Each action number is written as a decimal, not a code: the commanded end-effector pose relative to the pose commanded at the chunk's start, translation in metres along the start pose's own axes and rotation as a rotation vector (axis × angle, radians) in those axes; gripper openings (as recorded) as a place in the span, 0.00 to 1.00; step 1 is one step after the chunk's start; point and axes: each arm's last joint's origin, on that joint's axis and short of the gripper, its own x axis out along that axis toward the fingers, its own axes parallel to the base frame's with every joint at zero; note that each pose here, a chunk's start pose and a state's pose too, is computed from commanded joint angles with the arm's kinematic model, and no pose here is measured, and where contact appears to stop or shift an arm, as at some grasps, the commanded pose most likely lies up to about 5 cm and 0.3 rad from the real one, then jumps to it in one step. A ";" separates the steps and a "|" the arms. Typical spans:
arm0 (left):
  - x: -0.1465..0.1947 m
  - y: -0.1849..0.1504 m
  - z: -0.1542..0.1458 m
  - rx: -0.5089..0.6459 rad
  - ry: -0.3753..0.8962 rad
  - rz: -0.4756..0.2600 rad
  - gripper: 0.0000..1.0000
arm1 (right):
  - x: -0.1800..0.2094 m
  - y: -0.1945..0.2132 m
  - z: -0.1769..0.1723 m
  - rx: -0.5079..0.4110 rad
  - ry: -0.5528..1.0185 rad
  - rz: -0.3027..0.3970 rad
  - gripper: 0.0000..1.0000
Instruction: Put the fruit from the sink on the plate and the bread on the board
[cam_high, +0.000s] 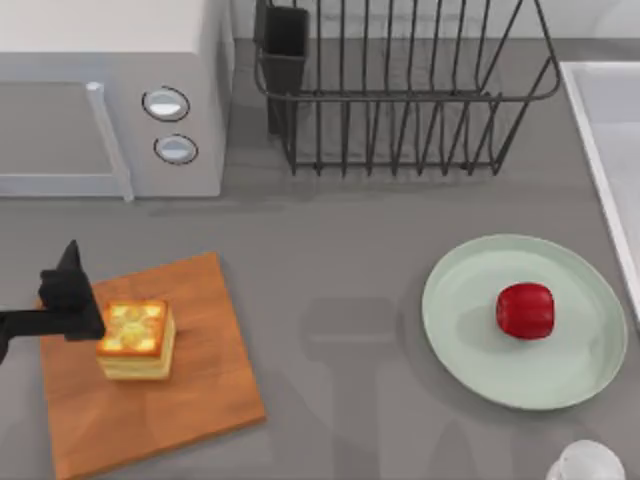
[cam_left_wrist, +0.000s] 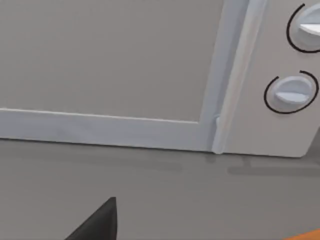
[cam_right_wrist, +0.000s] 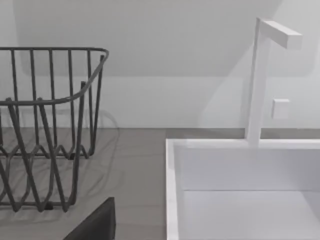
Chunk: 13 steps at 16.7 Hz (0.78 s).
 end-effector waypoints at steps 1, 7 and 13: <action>-0.007 0.005 0.001 0.005 -0.043 0.000 1.00 | 0.000 0.000 0.000 0.000 0.000 0.000 1.00; -0.037 0.024 -0.008 0.060 -0.250 0.019 1.00 | 0.000 0.000 0.000 0.000 0.000 0.000 1.00; -0.042 0.028 -0.013 0.085 -0.301 0.031 1.00 | 0.000 0.000 0.000 0.000 0.000 0.000 1.00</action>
